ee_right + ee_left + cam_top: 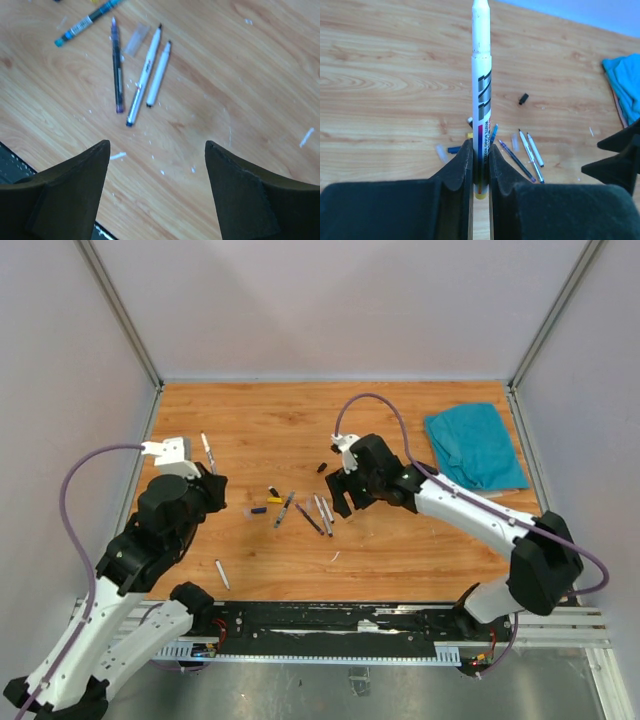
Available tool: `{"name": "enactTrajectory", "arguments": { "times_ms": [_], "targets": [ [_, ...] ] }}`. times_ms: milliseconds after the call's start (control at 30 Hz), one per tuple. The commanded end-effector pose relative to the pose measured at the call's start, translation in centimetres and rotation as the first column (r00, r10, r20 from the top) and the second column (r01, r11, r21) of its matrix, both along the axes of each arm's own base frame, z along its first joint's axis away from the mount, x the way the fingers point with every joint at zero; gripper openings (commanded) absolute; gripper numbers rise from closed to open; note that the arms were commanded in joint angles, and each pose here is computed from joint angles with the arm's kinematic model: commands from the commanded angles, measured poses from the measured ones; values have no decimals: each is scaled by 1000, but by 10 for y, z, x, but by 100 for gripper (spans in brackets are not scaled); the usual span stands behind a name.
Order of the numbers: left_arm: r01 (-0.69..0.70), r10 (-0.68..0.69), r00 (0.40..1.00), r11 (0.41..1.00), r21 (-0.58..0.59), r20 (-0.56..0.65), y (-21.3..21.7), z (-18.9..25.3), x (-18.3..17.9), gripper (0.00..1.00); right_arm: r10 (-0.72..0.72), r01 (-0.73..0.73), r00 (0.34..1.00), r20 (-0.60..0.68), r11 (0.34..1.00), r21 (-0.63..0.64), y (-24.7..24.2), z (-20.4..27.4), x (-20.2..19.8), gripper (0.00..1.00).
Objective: Insert the pens into the pen caps
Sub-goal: Move the pen cap to the center of the board.
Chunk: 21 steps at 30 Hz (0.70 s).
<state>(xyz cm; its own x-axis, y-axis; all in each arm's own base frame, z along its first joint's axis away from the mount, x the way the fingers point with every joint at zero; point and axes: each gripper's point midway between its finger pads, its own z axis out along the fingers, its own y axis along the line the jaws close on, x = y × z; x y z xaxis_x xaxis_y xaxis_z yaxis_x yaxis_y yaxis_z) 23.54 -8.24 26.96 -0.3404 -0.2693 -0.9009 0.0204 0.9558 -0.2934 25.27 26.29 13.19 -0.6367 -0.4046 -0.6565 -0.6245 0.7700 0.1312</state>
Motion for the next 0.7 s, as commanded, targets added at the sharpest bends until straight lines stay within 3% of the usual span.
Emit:
{"name": "enactTrajectory", "arguments": {
  "times_ms": [0, 533, 667],
  "targets": [
    [-94, 93, 995, 995, 16, 43, 27, 15, -11, 1, 131, -132, 991, 22, 988, 81, 52, 18, 11, 76],
    [-108, 108, 991, 994, -6, 74, 33, 14, -18, 0, 413, -413, 911, 3, 911, -8, 165, -25, 52, 53],
    [-110, 110, 991, 994, -4, 70, 33, 11, -16, 0, 442, -443, 897, -12, 896, -37, 179, -38, 57, 52]
  ]
}}
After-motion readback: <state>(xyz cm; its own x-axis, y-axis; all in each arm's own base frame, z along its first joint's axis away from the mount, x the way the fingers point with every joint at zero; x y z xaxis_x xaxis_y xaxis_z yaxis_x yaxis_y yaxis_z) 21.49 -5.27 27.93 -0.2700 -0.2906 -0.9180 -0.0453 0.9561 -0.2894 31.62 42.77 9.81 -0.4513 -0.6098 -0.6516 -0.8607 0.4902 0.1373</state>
